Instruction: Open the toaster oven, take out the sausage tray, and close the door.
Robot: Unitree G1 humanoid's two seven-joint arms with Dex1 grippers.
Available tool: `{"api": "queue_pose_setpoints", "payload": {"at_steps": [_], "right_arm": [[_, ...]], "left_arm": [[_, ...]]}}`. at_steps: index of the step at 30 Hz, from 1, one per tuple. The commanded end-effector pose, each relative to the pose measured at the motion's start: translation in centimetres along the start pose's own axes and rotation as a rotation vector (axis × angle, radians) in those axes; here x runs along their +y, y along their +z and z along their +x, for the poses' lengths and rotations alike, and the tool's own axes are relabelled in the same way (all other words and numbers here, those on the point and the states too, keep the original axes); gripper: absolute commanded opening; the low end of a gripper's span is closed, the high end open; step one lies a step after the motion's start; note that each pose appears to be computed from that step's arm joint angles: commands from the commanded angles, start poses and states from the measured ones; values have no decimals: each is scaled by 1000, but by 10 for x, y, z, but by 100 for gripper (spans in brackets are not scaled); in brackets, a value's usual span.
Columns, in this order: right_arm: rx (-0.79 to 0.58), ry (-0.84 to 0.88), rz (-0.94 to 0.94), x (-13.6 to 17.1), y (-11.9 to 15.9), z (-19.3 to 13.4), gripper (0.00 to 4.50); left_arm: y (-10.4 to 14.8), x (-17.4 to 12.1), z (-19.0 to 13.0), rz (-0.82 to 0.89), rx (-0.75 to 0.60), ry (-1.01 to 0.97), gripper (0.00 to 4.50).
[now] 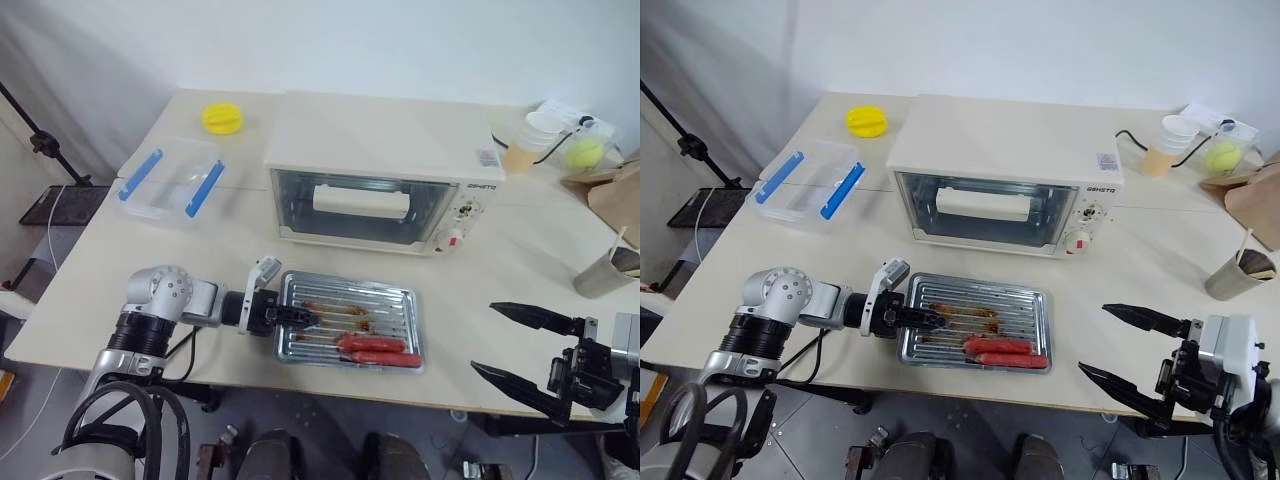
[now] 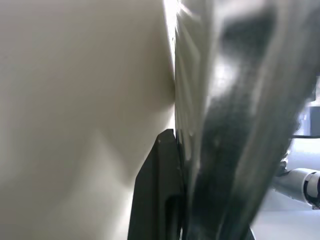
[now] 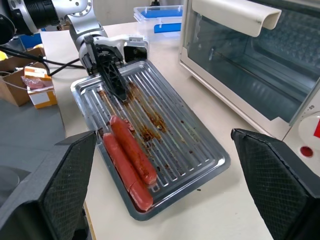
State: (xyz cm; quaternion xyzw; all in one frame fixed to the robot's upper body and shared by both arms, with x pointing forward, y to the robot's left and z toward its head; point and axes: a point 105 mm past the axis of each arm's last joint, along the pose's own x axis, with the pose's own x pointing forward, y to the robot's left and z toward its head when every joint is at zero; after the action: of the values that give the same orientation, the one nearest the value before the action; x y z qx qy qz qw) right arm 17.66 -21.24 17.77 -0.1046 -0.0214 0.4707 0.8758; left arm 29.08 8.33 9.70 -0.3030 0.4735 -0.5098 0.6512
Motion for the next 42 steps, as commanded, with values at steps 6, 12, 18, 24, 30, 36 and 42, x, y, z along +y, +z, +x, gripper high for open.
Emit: {"api": "queue_pose_setpoints", "payload": {"at_steps": [6,12,18,24,30,36,42], "right_arm": [[-8,-23,-37,-1,0,-10,450],[8,-13,-29,-3,-10,-15,450],[29,3,-21,-8,-18,-25,450],[24,42,-7,-15,-20,-27,450],[6,155,-24,-17,-14,-14,450],[-15,183,-48,-26,-2,-4,450],[0,186,-47,-27,-2,-3,450]], "left_arm": [[-6,8,13,31,-2,9,291],[1,5,-8,250,-83,45,444],[10,12,-63,672,-192,179,448],[-11,7,-121,1017,-168,187,448],[-10,-23,-172,1174,-339,236,448],[-33,-37,-211,1127,-400,359,448],[-42,-31,-213,1134,-418,497,448]]}}
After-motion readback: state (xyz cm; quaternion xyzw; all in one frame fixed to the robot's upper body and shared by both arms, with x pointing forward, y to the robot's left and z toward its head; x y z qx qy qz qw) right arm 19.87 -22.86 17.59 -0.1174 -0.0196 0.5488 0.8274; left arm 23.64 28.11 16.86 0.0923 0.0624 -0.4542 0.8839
